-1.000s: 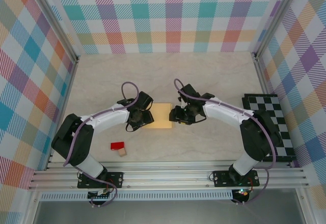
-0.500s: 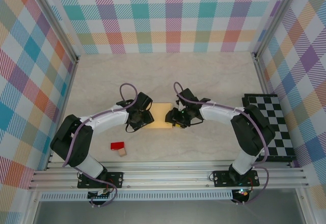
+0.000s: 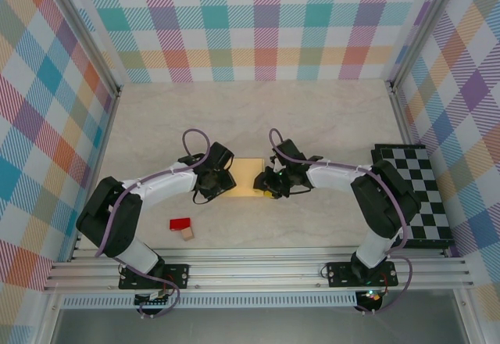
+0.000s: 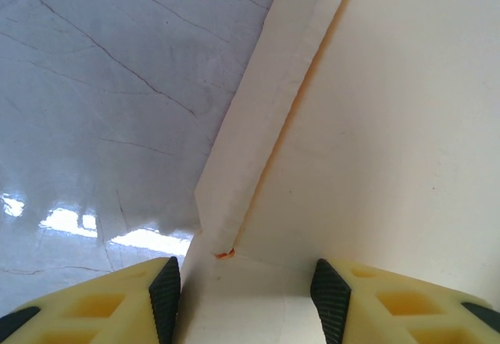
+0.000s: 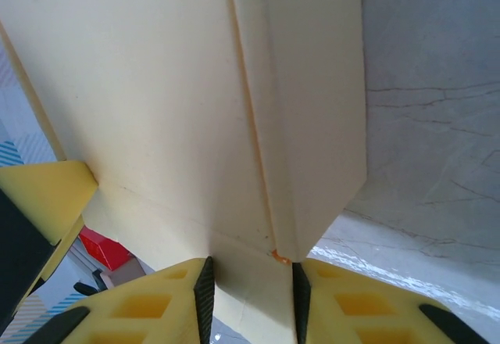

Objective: Fold the paper box

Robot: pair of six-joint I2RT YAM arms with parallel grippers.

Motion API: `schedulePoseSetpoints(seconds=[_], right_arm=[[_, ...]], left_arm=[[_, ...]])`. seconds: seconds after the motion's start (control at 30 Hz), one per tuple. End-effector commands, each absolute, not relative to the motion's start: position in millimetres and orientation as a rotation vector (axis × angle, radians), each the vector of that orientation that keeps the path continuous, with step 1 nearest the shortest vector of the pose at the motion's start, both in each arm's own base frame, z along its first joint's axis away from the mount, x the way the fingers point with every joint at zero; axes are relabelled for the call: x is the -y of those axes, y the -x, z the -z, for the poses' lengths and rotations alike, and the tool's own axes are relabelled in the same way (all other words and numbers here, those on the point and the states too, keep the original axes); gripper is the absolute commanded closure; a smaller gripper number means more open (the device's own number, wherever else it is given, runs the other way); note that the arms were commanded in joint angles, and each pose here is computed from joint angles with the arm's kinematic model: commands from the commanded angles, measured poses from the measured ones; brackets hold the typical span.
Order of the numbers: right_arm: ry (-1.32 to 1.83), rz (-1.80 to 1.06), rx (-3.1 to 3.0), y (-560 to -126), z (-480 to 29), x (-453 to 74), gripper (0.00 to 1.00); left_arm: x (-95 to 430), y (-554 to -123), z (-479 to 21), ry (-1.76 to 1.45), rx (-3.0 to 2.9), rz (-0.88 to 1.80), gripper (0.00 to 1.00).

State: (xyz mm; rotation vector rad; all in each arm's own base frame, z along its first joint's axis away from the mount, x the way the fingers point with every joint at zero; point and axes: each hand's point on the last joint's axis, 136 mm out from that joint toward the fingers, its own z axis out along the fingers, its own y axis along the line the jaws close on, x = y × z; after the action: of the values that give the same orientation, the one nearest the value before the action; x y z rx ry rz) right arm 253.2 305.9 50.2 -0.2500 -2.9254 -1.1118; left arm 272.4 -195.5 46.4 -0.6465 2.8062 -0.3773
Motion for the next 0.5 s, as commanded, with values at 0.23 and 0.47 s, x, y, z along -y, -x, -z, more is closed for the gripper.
schedulePoseSetpoints(seconds=[0.23, 0.47], right_arm=[[0.175, 0.918, 3.05, -254, -56, -286, 0.61], [0.134, 0.887, 3.065, -254, -49, -283, 0.61]], left_arm=[[175, -231, -1, 0.711, -2.95, 0.203, 0.51], [161, -232, 2, 0.656, -2.935, 0.058, 0.51]])
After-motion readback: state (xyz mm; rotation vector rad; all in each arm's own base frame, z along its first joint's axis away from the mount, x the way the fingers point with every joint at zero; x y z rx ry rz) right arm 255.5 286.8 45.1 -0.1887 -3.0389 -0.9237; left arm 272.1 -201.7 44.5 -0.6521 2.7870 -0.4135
